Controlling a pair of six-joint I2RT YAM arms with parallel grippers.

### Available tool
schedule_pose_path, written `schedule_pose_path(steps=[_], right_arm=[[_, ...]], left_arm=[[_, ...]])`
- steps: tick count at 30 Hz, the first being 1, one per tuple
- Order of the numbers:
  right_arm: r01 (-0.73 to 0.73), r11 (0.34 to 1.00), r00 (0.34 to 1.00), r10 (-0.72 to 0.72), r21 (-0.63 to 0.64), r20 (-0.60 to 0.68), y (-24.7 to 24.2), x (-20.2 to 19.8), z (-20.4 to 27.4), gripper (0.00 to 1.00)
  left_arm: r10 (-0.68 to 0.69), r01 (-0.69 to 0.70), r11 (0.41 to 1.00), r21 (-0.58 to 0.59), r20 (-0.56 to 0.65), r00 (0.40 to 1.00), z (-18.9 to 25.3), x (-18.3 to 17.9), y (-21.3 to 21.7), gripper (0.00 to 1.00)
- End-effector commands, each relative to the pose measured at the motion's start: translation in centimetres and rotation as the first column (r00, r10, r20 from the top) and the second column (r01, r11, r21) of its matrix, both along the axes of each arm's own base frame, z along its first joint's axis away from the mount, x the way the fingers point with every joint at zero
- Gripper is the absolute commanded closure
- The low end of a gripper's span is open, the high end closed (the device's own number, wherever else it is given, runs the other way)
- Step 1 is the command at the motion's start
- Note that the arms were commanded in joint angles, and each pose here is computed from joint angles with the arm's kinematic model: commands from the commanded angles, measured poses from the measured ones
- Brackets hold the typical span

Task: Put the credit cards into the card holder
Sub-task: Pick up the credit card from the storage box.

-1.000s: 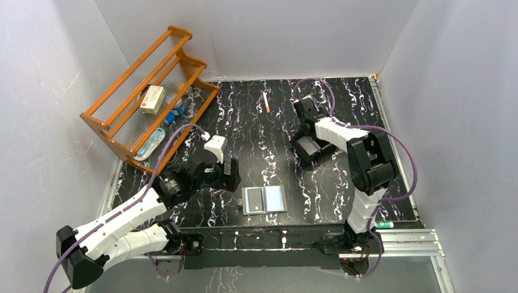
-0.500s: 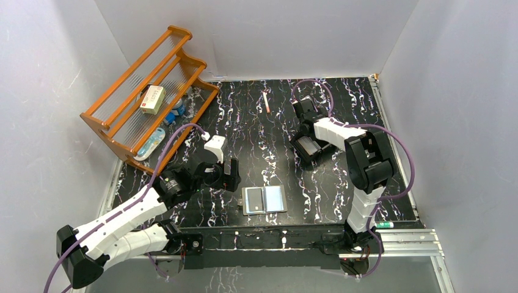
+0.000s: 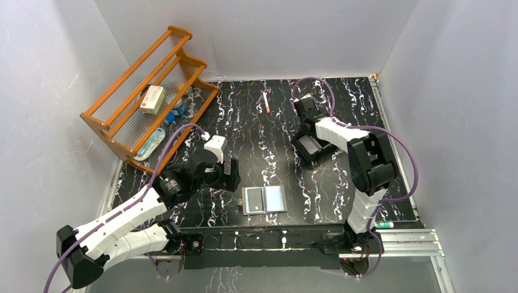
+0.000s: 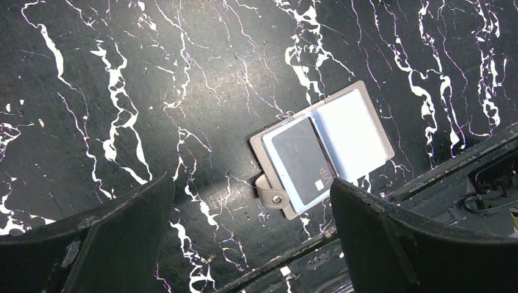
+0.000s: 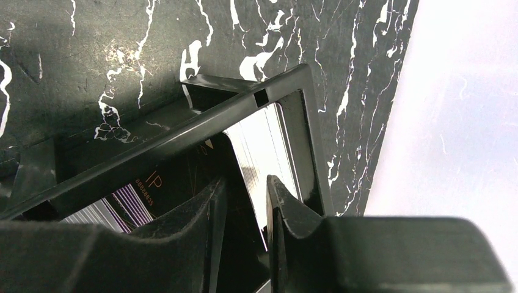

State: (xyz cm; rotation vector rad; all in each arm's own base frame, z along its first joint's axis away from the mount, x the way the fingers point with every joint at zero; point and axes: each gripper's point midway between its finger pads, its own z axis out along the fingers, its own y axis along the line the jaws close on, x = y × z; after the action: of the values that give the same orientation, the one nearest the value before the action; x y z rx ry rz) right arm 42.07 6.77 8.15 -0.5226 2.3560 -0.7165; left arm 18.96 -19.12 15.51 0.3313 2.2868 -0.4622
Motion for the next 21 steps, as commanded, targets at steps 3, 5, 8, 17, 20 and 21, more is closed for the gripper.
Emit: schedule_pose_path(steps=[3, 5, 8, 17, 20, 21], right_arm=[[0.020, 1.000, 0.997, -0.021, 0.011, 0.075, -0.2, 0.8, 2.5, 0.65], [0.017, 1.000, 0.997, -0.018, 0.009, 0.079, -0.2, 0.9, 2.6, 0.67], [0.016, 1.000, 0.997, -0.018, 0.021, 0.074, -0.1, 0.8, 3.0, 0.73], [0.004, 0.991, 1.000, -0.005, 0.134, 0.003, 1.3, -0.9, 4.1, 0.88], [0.003, 0.981, 1.000, 0.003, 0.192, -0.031, 2.2, -1.6, 4.3, 0.93], [-0.003, 0.976, 1.000, 0.007, 0.216, -0.016, 2.4, -1.9, 5.4, 0.94]], left_arm=[[0.017, -0.017, 1.000, 0.010, 0.015, 1.000, 0.4, 0.4, 0.4, 0.01], [0.014, -0.014, 1.000, 0.012, 0.010, 1.000, 0.3, 0.3, 0.3, 0.01], [0.010, -0.010, 1.000, 0.015, 0.006, 1.000, 0.2, 0.3, 0.3, 0.01], [0.017, -0.016, 0.999, 0.036, -0.011, 1.000, -0.2, 0.1, 0.7, 0.01], [0.030, -0.029, 0.999, 0.036, -0.027, 0.999, -0.4, -0.2, 0.9, 0.01], [0.044, -0.043, 0.998, 0.036, -0.031, 0.999, -0.3, -0.2, 1.1, 0.01]])
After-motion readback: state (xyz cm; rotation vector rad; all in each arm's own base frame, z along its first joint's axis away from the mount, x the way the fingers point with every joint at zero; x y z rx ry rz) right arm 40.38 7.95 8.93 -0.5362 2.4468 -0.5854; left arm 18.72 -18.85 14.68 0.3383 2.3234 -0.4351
